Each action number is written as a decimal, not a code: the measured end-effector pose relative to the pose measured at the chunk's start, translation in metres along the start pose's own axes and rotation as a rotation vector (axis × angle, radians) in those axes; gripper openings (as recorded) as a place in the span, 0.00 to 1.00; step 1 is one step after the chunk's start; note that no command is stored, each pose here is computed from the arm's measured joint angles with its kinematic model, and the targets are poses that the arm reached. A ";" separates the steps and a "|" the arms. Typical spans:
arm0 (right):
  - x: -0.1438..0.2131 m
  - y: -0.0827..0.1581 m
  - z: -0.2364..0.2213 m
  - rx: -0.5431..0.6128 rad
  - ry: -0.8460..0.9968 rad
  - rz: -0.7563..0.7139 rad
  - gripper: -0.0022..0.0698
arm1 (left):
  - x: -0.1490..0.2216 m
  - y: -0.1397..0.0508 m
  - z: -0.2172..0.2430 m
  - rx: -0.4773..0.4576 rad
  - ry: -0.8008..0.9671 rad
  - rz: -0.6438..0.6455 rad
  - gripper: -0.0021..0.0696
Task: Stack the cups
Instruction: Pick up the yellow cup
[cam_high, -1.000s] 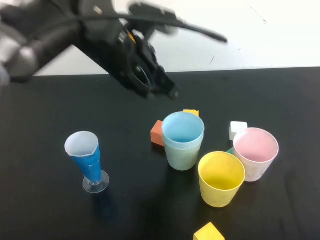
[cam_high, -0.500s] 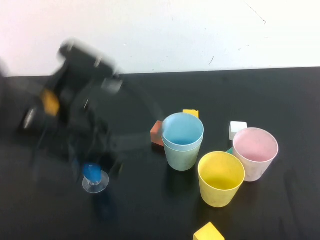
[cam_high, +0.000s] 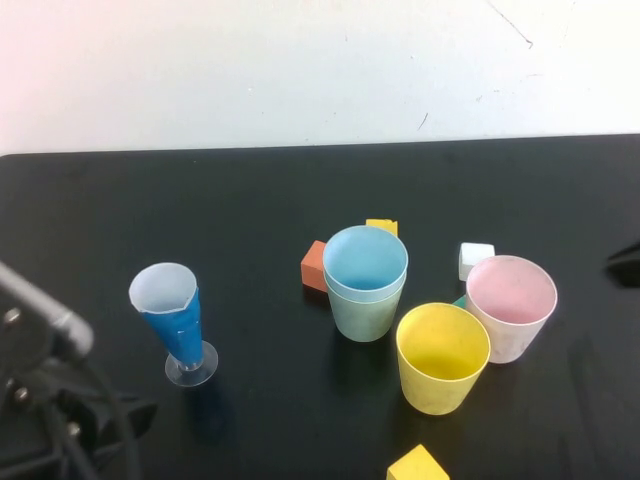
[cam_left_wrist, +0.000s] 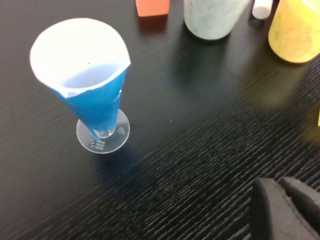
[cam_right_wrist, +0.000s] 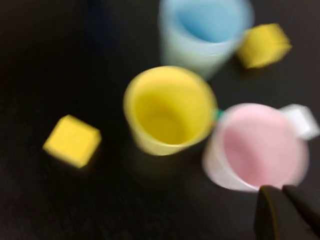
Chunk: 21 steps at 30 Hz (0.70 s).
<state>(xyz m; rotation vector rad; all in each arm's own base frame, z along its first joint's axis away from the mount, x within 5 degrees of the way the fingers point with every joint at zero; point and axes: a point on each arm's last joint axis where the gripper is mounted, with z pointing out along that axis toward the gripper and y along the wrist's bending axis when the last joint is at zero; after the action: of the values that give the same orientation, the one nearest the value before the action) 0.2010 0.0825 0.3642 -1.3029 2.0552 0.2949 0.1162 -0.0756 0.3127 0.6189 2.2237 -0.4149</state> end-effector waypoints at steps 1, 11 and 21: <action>-0.005 -0.001 0.006 -0.039 0.015 -0.028 0.03 | 0.002 0.000 -0.003 -0.001 -0.015 -0.002 0.03; -0.056 -0.027 0.068 -0.242 0.195 -0.260 0.13 | 0.013 -0.002 -0.014 0.005 -0.021 0.003 0.03; -0.080 -0.015 0.129 -0.268 0.346 -0.487 0.73 | 0.026 -0.001 -0.005 0.006 0.043 -0.008 0.03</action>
<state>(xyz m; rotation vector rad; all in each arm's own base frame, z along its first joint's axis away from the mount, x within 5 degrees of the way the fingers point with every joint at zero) 0.2897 0.1992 0.3218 -2.0893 1.9276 0.1296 0.0972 -0.0663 0.2960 0.6284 2.2668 -0.4163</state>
